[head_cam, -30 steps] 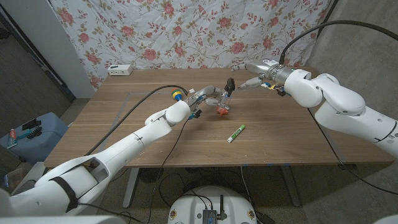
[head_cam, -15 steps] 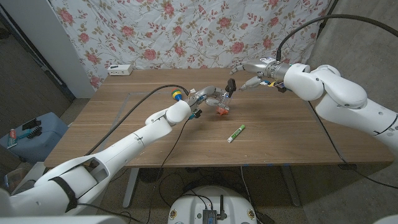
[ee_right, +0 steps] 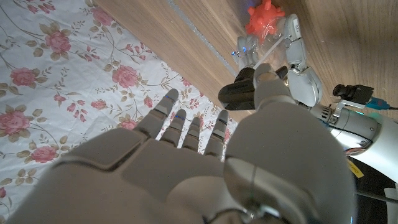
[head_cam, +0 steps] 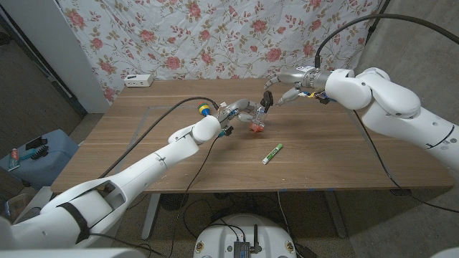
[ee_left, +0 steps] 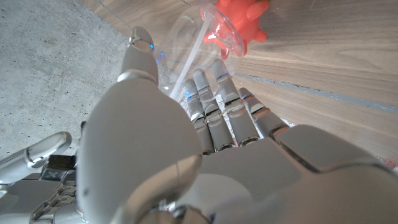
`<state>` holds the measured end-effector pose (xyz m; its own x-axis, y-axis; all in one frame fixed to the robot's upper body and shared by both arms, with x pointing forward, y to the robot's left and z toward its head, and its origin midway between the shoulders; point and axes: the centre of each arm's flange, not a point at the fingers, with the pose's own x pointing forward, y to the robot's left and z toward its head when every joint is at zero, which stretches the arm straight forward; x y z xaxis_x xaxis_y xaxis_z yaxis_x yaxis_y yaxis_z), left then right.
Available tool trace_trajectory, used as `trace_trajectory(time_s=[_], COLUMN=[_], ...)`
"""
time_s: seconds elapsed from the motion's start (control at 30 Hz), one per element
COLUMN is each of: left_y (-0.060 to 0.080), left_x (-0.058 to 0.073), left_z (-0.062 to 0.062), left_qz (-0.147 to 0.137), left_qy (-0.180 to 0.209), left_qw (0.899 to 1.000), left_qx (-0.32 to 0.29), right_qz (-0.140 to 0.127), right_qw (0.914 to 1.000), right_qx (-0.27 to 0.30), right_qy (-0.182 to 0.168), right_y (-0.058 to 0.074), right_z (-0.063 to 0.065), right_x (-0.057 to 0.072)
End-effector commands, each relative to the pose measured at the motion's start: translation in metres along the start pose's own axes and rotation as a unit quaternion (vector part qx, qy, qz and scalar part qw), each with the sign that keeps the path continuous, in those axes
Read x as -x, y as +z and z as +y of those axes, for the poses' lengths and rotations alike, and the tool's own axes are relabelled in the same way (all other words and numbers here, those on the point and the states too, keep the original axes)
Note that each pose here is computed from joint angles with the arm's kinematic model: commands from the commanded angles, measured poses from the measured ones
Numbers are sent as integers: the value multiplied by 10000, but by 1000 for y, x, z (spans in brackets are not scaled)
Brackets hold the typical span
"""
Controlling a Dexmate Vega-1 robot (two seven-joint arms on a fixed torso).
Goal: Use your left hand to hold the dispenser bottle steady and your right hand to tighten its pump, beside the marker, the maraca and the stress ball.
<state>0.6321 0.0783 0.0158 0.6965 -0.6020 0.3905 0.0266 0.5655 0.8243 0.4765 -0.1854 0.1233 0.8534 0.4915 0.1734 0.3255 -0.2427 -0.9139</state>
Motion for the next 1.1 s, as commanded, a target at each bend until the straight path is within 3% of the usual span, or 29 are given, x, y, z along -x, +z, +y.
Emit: trace_trajectory(time_s=[0.03,1.1], left_y=[2,3], left_x=[-3,-13], left_z=[0,-5], left_qz=[-52,-83], left_qy=[9,-73], left_qw=[10000,9997], left_qx=[-81,-207], right_qz=[-72,73], right_qw=[9998,9986], right_qx=[31,-283], right_qy=[197,439], right_y=[-2,-6], right_z=[1,-2], right_x=[-7,-13])
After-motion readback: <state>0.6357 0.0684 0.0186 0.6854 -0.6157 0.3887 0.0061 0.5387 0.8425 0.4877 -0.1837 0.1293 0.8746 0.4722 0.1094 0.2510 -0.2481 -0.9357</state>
